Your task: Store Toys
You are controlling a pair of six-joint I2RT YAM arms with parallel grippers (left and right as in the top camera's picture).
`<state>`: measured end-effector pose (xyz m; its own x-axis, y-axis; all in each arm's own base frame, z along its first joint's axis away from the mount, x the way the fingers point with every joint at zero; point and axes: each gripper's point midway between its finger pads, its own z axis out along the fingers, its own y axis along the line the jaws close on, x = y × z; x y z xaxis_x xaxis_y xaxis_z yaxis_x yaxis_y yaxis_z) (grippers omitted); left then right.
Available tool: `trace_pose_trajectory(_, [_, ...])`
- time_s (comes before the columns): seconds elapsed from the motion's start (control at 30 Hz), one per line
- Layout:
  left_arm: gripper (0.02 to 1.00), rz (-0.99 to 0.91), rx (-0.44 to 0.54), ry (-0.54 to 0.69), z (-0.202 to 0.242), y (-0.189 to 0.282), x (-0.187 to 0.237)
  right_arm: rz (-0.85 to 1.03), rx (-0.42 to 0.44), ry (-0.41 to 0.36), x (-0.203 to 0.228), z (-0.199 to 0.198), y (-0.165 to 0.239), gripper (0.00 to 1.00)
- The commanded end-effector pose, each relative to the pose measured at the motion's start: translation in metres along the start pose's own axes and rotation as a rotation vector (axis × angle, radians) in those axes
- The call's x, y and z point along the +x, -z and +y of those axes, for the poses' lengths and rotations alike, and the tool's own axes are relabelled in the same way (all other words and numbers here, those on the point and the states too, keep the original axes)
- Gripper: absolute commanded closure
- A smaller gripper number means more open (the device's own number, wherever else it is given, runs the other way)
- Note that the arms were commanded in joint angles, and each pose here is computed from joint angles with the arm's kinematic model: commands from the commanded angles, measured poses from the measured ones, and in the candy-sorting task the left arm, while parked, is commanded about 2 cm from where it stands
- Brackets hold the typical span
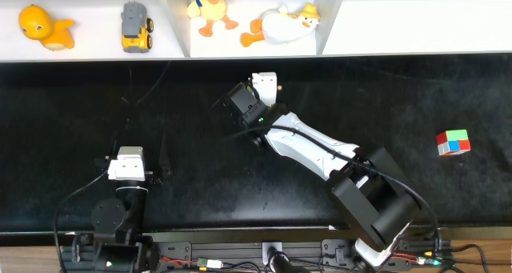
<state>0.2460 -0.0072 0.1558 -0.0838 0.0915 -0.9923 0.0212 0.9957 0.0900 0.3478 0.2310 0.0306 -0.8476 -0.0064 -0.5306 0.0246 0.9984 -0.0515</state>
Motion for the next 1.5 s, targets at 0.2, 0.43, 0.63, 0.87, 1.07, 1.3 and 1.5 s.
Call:
trace_pose_trajectory(0.2, [0.02, -0.008, 0.008, -0.019, -0.002, 0.0, -0.001, 0.013, 0.003, 0.019, 0.002, 0.007, -0.013, 0.483])
trace_pose_trajectory(0.43, [0.02, -0.008, 0.008, -0.019, -0.002, 0.0, -0.001, 0.022, 0.009, 0.023, 0.005, 0.007, -0.017, 0.706])
trace_pose_trajectory(0.63, [0.02, -0.008, 0.008, -0.019, -0.002, 0.0, -0.001, 0.042, -0.02, 0.022, 0.008, 0.011, -0.016, 0.958])
trace_pose_trajectory(0.87, [0.02, -0.008, 0.008, -0.019, -0.002, 0.0, -0.001, 0.081, -0.016, 0.05, 0.02, 0.001, 0.007, 0.958])
trace_pose_trajectory(1.07, [0.023, -0.008, 0.008, -0.018, -0.002, 0.0, -0.001, 0.049, -0.039, 0.005, 0.045, -0.052, 0.049, 0.958])
trace_pose_trajectory(1.3, [0.02, -0.008, 0.008, -0.019, -0.002, 0.0, -0.001, -0.008, -0.109, -0.045, 0.061, -0.136, 0.098, 0.956])
trace_pose_trajectory(1.5, [0.02, -0.008, 0.008, -0.019, -0.002, 0.0, -0.001, -0.015, -0.158, -0.03, 0.044, -0.197, 0.107, 0.956])
